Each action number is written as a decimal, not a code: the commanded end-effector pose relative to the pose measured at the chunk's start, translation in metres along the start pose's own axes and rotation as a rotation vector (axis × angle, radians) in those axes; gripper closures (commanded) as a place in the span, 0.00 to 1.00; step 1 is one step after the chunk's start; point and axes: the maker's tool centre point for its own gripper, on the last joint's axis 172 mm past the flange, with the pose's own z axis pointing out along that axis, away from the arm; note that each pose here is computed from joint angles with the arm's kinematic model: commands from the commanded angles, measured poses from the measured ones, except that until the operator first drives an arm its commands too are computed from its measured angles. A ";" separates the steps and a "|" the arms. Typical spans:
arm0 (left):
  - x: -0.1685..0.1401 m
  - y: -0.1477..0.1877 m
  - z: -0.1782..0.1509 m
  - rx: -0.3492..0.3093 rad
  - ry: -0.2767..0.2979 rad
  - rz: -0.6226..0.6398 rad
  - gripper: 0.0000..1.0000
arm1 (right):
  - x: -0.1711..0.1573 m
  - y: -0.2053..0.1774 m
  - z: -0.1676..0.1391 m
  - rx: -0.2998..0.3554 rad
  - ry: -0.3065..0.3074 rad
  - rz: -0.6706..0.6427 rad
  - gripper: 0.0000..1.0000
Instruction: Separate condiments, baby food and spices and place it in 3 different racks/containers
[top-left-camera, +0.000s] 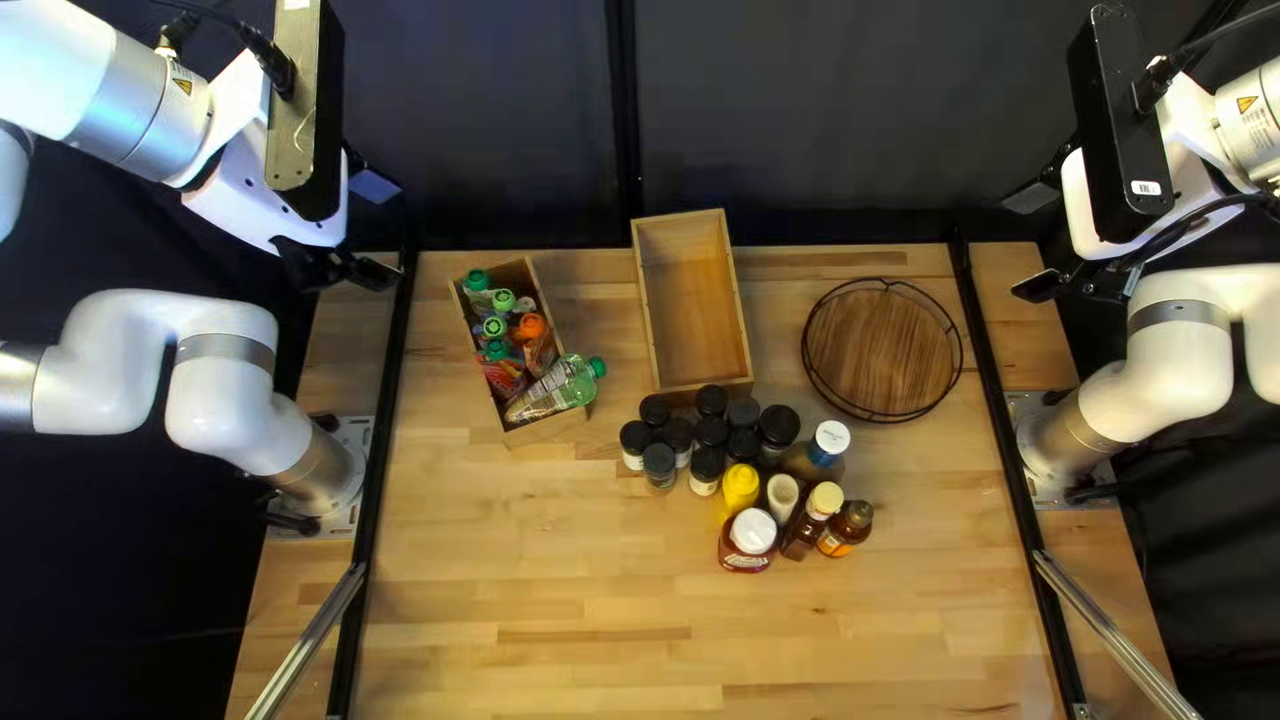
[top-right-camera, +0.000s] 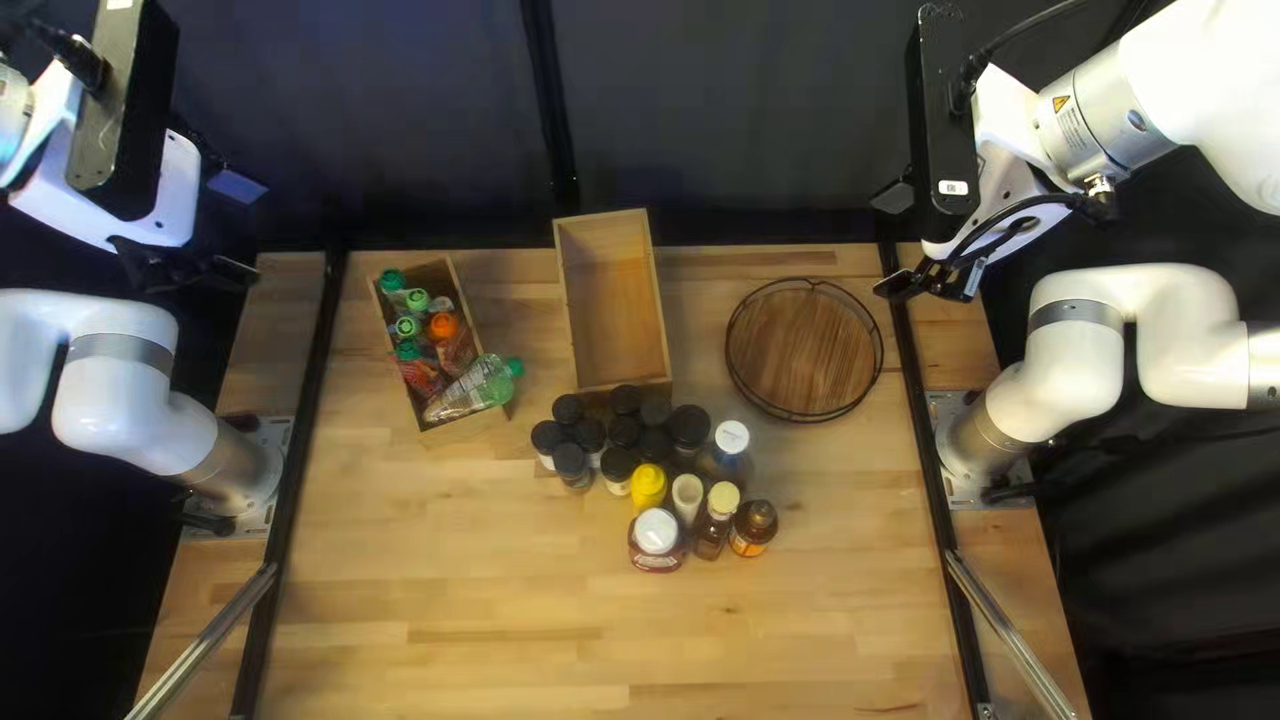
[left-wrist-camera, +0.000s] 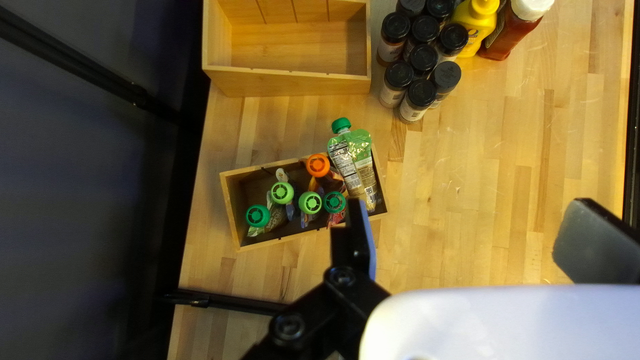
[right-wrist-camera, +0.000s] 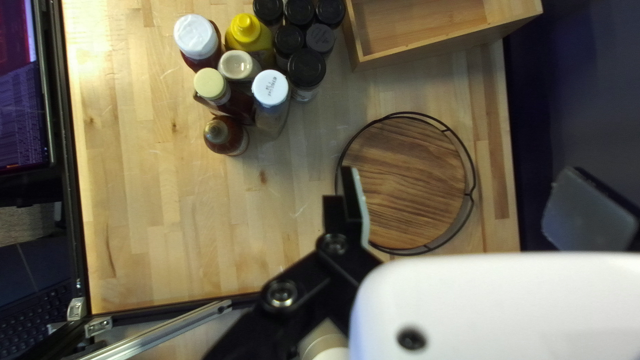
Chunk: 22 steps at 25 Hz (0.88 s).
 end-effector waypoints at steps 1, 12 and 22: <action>0.000 0.000 0.000 0.000 0.000 0.000 0.00 | 0.030 -0.028 0.019 0.044 -0.010 -0.015 0.00; 0.000 0.000 0.000 0.000 0.000 0.000 0.00 | 0.044 -0.124 0.083 0.133 -0.139 -0.088 0.00; 0.000 0.000 0.000 0.000 0.000 0.000 0.00 | -0.004 -0.137 0.132 0.123 -0.296 -0.160 0.00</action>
